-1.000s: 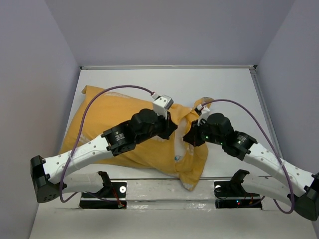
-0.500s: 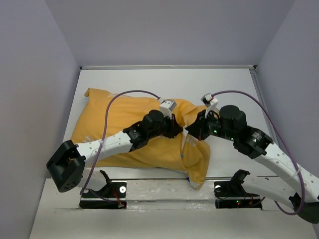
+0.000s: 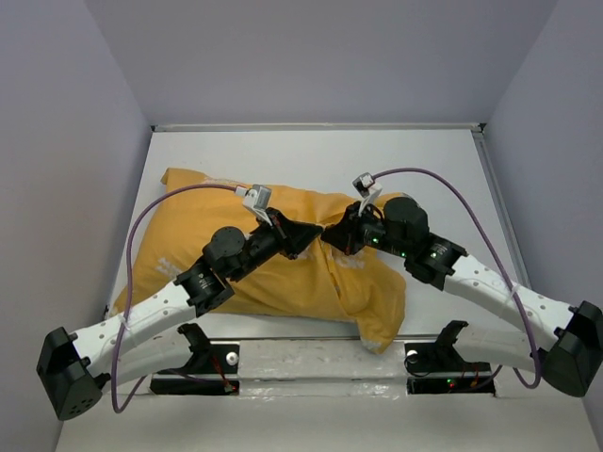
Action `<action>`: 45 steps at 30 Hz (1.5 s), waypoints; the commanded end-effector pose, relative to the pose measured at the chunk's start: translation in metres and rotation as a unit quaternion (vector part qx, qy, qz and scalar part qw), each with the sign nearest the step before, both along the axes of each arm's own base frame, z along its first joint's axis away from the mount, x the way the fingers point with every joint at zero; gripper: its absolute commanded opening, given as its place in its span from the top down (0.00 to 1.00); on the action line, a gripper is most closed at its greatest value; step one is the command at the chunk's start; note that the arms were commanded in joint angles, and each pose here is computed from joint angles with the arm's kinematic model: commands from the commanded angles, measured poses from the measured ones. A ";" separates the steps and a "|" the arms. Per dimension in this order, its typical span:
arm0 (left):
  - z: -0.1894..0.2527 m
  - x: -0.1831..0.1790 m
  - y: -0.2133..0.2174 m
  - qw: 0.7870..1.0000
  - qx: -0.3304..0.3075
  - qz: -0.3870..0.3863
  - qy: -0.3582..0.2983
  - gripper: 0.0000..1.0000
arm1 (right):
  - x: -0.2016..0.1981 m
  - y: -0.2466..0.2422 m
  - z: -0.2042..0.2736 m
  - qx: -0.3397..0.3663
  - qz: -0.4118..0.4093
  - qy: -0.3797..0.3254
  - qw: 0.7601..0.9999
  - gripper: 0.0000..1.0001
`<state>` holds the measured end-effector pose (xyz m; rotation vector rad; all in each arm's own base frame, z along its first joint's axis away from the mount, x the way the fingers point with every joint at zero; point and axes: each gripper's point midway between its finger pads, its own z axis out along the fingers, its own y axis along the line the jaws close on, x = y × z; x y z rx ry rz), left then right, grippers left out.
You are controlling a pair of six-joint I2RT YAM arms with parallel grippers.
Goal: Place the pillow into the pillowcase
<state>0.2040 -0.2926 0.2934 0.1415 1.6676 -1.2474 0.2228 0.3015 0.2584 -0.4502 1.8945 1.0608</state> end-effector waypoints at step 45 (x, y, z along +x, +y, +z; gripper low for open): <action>0.013 0.079 -0.167 0.988 -0.104 -0.111 0.005 0.68 | -0.030 -0.107 -0.013 -0.152 -0.127 0.029 0.980 0.34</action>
